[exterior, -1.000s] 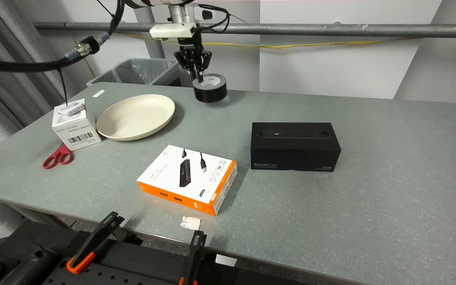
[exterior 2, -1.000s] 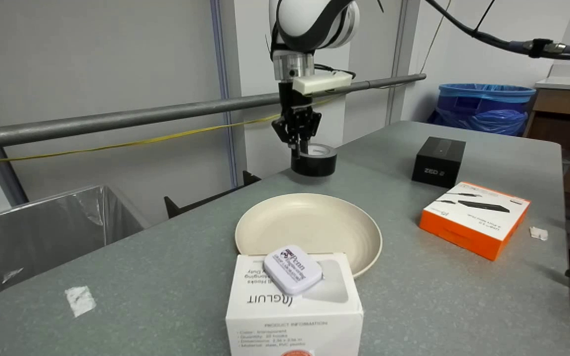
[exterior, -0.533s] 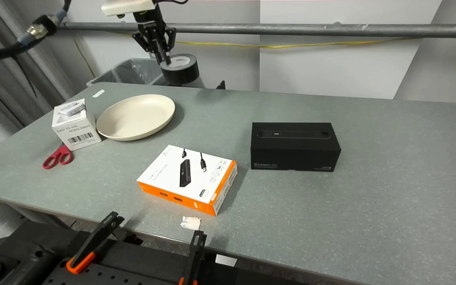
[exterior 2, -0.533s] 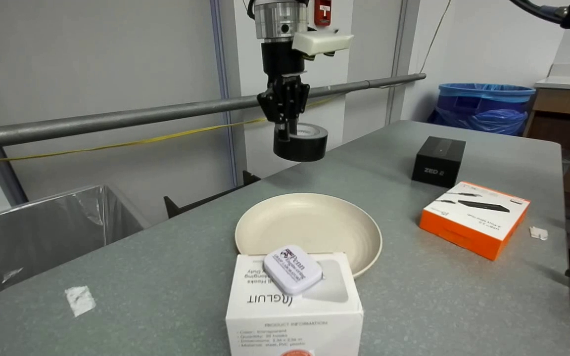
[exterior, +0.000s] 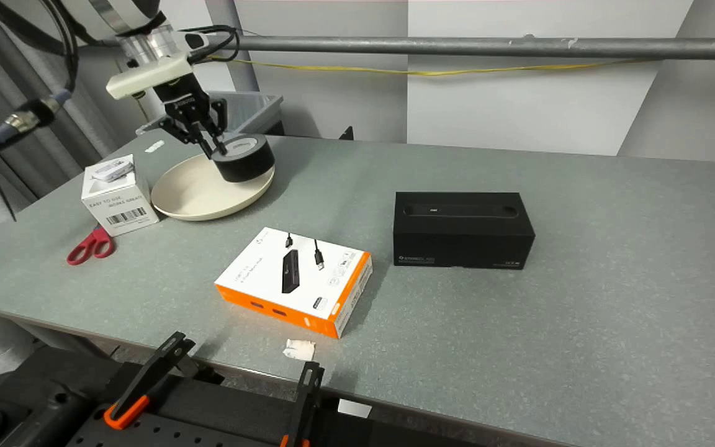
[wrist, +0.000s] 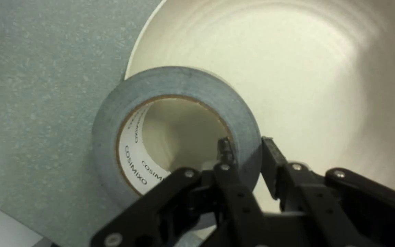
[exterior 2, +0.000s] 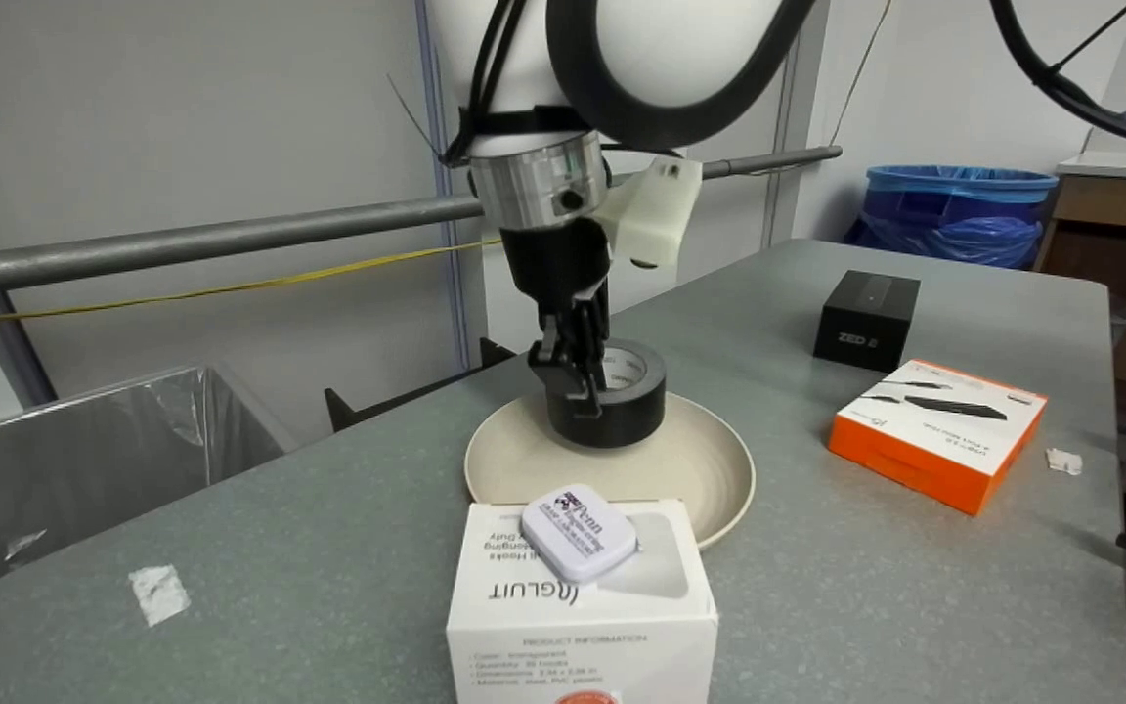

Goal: Pick up the the seal tape and put on the plate

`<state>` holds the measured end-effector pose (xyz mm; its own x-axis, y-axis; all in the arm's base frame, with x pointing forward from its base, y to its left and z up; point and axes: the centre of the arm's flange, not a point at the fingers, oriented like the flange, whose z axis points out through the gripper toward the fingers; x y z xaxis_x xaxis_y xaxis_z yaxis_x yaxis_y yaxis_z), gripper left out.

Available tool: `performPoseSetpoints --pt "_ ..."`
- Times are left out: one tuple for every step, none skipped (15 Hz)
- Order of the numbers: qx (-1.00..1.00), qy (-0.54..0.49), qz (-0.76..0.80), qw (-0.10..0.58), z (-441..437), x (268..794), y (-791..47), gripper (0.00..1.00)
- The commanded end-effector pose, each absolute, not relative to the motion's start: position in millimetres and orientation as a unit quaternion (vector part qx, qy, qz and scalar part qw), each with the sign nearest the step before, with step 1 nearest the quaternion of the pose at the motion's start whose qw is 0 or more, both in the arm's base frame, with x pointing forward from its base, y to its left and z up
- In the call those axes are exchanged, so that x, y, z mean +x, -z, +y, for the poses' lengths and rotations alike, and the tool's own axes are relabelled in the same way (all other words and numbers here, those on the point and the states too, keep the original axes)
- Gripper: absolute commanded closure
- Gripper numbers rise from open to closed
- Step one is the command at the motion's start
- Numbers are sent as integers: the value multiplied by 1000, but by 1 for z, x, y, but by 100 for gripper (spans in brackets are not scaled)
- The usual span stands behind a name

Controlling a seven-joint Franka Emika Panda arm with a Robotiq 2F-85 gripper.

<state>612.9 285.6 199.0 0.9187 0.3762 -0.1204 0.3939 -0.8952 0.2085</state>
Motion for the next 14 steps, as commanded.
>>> performPoseSetpoints --pt "960 40 242 138 301 593 -187 94" --pt "957 48 252 139 306 589 -181 94" --pt "954 53 263 137 310 585 -178 94" --pt "951 55 272 136 313 581 -177 94" --pt "948 54 281 136 314 581 -179 94" --pt "946 57 290 133 314 580 -180 94" --pt "944 61 297 130 314 581 -180 94" --pt "942 63 303 129 314 581 -181 94" --pt "941 65 308 128 314 581 -181 94" --pt "939 66 311 128 313 581 -182 50" --pt "939 65 314 128 312 580 -183 49" --pt "938 65 317 127 310 579 -183 44" --pt "937 65 319 127 310 579 -184 35" --pt "937 64 320 126 310 578 -184 28"
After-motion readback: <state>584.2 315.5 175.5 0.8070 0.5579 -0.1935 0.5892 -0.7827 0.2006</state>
